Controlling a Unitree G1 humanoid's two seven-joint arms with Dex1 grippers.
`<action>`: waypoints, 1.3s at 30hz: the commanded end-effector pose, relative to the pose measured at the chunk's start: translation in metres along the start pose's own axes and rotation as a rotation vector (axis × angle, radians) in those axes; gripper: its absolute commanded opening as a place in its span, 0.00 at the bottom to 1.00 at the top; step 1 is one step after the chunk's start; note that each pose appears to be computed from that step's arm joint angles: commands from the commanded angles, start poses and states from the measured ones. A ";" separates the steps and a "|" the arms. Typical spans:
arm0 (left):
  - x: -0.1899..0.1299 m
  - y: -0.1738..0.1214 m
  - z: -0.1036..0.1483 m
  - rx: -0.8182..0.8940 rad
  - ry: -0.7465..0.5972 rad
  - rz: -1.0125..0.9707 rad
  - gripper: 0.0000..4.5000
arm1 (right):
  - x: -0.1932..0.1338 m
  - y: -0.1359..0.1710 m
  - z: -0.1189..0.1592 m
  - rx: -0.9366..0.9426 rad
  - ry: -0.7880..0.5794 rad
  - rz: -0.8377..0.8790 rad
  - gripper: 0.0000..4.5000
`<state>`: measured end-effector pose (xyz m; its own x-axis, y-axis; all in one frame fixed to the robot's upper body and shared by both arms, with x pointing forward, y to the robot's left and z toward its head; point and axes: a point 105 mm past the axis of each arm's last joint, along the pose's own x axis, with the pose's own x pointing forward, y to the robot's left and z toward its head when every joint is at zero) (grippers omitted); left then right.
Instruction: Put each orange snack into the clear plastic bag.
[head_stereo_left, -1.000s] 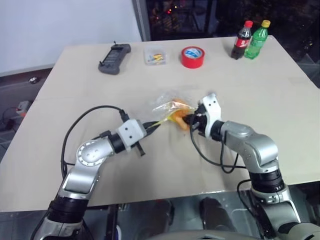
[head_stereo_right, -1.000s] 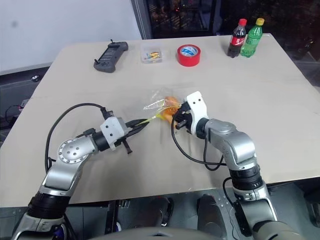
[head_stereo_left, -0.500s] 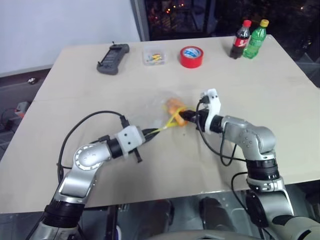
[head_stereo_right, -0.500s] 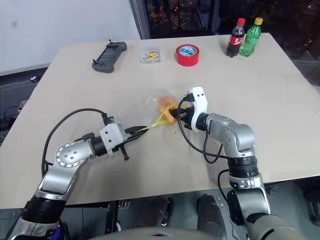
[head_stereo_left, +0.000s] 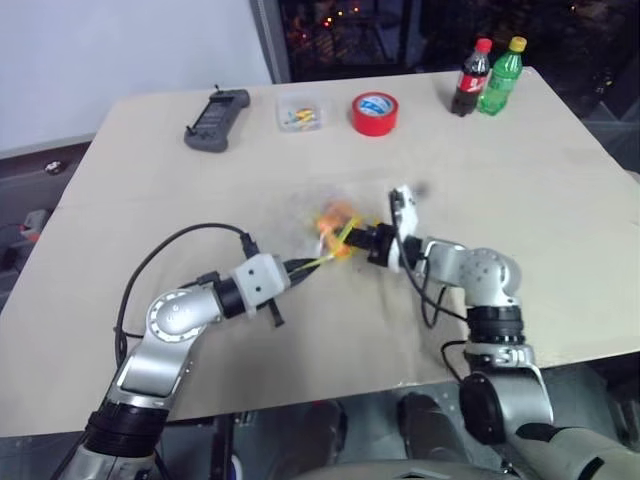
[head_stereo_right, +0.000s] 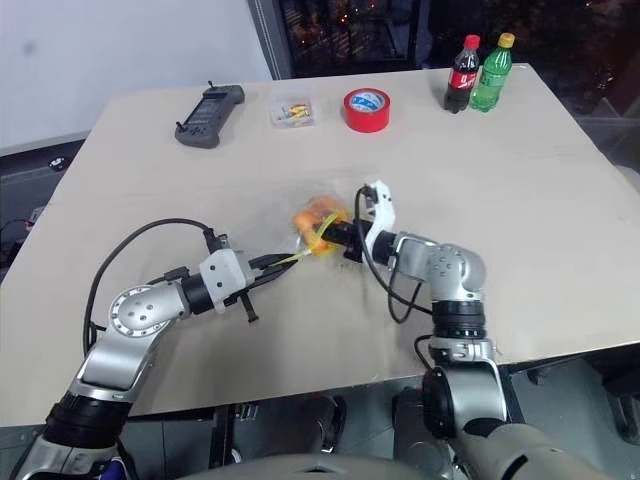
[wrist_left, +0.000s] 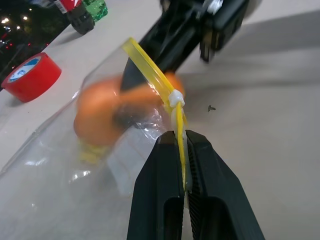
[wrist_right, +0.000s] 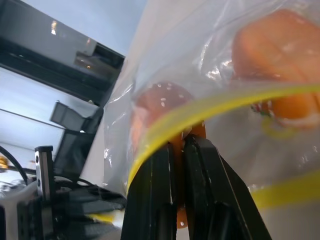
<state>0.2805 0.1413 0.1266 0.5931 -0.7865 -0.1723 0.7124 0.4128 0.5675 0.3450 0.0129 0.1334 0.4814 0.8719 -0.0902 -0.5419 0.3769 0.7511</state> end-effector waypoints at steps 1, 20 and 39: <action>-0.001 0.001 0.012 0.038 -0.044 0.024 0.00 | 0.013 0.009 0.015 -0.093 -0.088 -0.011 0.00; -0.010 0.070 0.028 -0.365 -0.199 0.339 0.00 | -0.053 0.035 0.026 -1.219 -0.056 -0.034 0.59; -0.011 0.077 0.041 -0.373 -0.226 0.307 0.00 | -0.022 -0.016 0.058 -1.664 0.019 -0.247 0.41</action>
<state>0.3185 0.1640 0.1858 0.7452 -0.6580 0.1084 0.6363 0.7502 0.1797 0.3834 -0.0344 0.1368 0.6783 0.7114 -0.1839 -0.5844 0.3706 -0.7219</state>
